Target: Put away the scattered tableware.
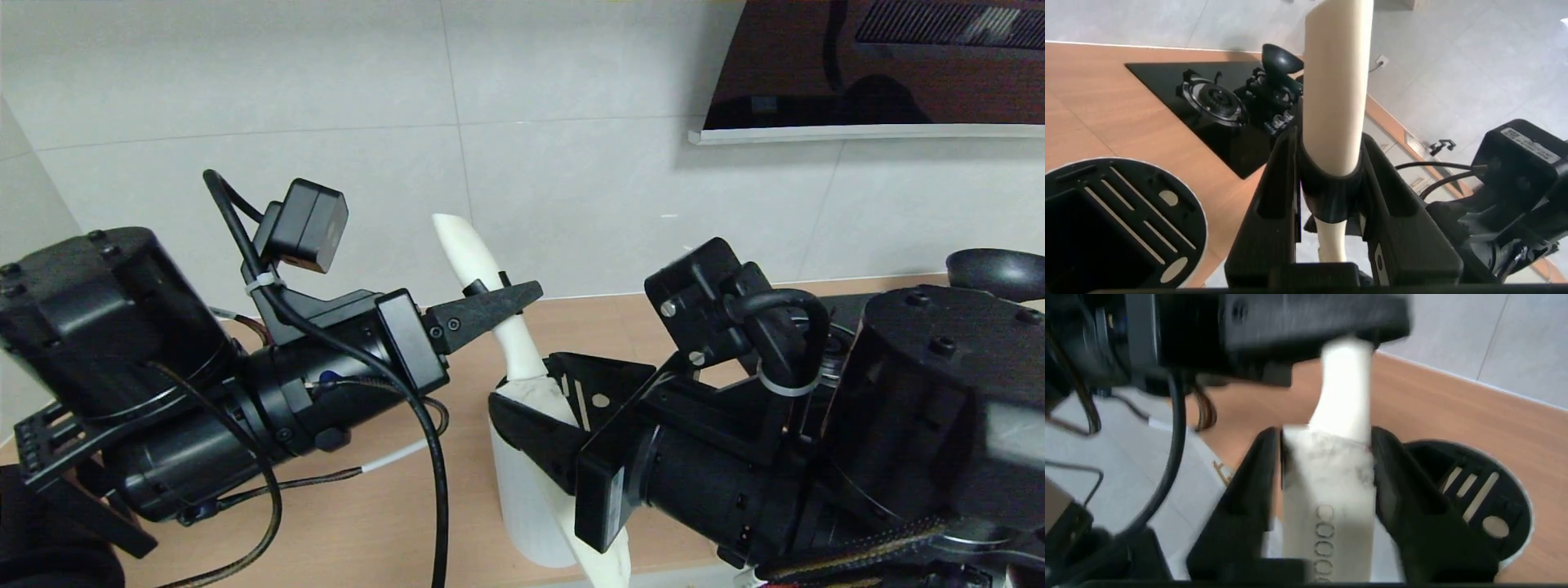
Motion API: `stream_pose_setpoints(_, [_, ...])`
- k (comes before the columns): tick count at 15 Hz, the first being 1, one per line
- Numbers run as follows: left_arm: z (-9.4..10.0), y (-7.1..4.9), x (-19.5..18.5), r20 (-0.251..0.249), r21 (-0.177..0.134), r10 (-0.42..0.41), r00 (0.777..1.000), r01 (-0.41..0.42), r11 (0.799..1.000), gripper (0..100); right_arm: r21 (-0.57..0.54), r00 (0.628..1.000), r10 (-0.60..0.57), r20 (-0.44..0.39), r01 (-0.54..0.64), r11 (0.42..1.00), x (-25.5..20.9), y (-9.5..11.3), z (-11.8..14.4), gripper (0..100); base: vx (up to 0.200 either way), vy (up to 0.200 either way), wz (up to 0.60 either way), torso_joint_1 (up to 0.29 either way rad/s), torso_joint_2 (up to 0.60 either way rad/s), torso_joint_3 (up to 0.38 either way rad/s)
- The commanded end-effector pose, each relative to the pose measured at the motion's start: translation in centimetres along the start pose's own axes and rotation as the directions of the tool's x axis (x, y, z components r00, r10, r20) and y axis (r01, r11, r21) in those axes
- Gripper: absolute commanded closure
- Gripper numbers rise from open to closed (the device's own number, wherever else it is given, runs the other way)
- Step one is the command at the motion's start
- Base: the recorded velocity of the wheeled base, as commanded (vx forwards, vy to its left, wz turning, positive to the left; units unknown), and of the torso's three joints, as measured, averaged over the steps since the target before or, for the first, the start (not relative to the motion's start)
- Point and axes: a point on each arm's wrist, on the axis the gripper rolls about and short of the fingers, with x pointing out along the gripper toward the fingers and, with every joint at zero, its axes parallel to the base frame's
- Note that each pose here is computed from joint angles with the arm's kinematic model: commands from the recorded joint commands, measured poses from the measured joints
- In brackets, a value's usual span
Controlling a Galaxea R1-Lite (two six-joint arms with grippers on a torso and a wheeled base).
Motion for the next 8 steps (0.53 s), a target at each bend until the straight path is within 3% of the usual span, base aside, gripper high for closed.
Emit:
stream_pose_setpoints(1, [0.2,-0.2,0.0,0.007,0.003,-0.008,1.000,0.008,1.000,100,-0.001,1.000,0.001,-0.002,-0.001,1.000,-0.1,0.0,0.0,0,0.000,0.000,0.00,0.000,0.00,0.000])
stream_pose_setpoints(4, [1.5,-0.8,0.5,0.103,0.017,0.035,0.994,-0.037,0.999,100,0.002,1.000,-0.008,0.016,0.008,1.000,-0.5,-0.3,0.6,0,0.000,0.000,0.00,0.000,0.00,0.000])
stream_pose_setpoints(6, [2.8,-1.9,0.2,0.137,0.035,0.060,0.989,-0.065,0.997,100,0.007,0.997,-0.061,0.056,0.060,0.998,-1.5,-2.0,2.1,0,0.000,0.000,0.00,0.000,0.00,0.000])
stream_pose_setpoints(7, [3.8,-2.4,0.4,0.173,0.052,0.115,0.978,-0.126,0.991,100,0.006,0.993,-0.105,0.056,0.105,0.994,-2.3,-3.4,3.0,0,0.000,0.000,0.00,0.000,0.00,0.000])
stream_pose_setpoints(8, [5.0,-2.9,1.1,0.232,0.083,0.191,0.954,-0.216,0.973,100,0.004,0.990,-0.137,0.046,0.137,0.991,-3.4,-4.9,3.9,0,0.000,0.000,0.00,0.000,0.00,0.000])
